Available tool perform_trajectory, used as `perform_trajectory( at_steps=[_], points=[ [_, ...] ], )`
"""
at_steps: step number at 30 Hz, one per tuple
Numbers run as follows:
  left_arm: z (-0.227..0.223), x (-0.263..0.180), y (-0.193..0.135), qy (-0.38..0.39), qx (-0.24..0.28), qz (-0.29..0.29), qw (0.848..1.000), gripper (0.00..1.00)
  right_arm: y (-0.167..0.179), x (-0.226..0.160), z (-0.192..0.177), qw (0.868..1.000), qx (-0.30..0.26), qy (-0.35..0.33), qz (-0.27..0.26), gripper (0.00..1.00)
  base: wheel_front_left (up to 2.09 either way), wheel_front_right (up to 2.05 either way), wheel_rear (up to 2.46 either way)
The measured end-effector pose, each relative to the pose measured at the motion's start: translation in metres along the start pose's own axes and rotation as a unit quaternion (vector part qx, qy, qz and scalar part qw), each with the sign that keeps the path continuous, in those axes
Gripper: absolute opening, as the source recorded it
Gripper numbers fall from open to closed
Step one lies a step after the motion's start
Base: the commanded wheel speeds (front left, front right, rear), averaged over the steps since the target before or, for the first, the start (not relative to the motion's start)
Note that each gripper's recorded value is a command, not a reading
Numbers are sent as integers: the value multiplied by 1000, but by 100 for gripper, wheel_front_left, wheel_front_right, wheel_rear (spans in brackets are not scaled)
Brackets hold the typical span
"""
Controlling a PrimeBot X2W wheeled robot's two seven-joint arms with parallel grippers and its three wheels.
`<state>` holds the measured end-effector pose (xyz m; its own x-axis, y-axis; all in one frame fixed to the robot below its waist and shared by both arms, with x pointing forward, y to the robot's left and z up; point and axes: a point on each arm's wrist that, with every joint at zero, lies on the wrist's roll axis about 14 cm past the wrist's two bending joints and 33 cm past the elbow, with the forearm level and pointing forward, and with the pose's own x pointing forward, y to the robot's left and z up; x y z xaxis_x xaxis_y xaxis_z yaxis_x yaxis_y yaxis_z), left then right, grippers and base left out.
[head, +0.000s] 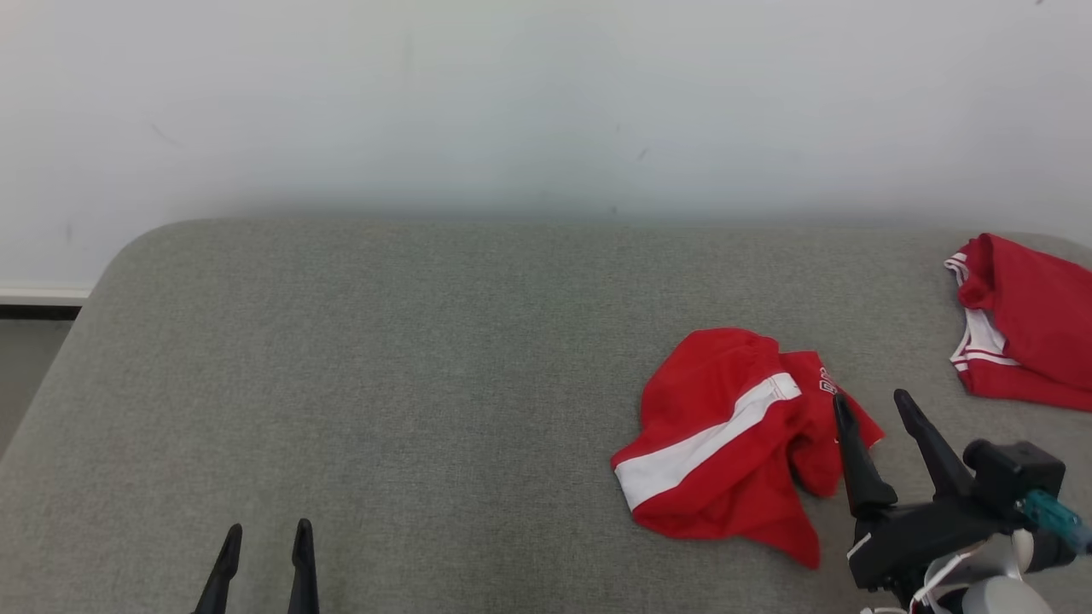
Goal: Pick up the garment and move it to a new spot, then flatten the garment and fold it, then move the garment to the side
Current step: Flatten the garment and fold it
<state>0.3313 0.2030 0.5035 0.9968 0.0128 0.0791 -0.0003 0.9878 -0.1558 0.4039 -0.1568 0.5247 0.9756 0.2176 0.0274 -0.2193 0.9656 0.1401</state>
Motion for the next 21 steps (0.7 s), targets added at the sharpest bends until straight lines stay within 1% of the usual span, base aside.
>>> perform_trajectory(
  at_steps=[11,19,20,21],
  points=[
    [-7,-5,15,10,-4,29,1000,100,10,46,-31,997,-19,67,32,100,0,0,0],
    [-8,-5,27,13,-4,50,999,100,18,64,-66,990,-19,132,48,100,0,0,0],
    [-9,-6,28,14,-4,53,998,100,20,64,-72,988,-17,142,50,44,0,0,0],
    [-10,-7,30,16,-4,56,998,100,22,65,-75,988,-16,146,53,0,0,0,0]
  ],
)
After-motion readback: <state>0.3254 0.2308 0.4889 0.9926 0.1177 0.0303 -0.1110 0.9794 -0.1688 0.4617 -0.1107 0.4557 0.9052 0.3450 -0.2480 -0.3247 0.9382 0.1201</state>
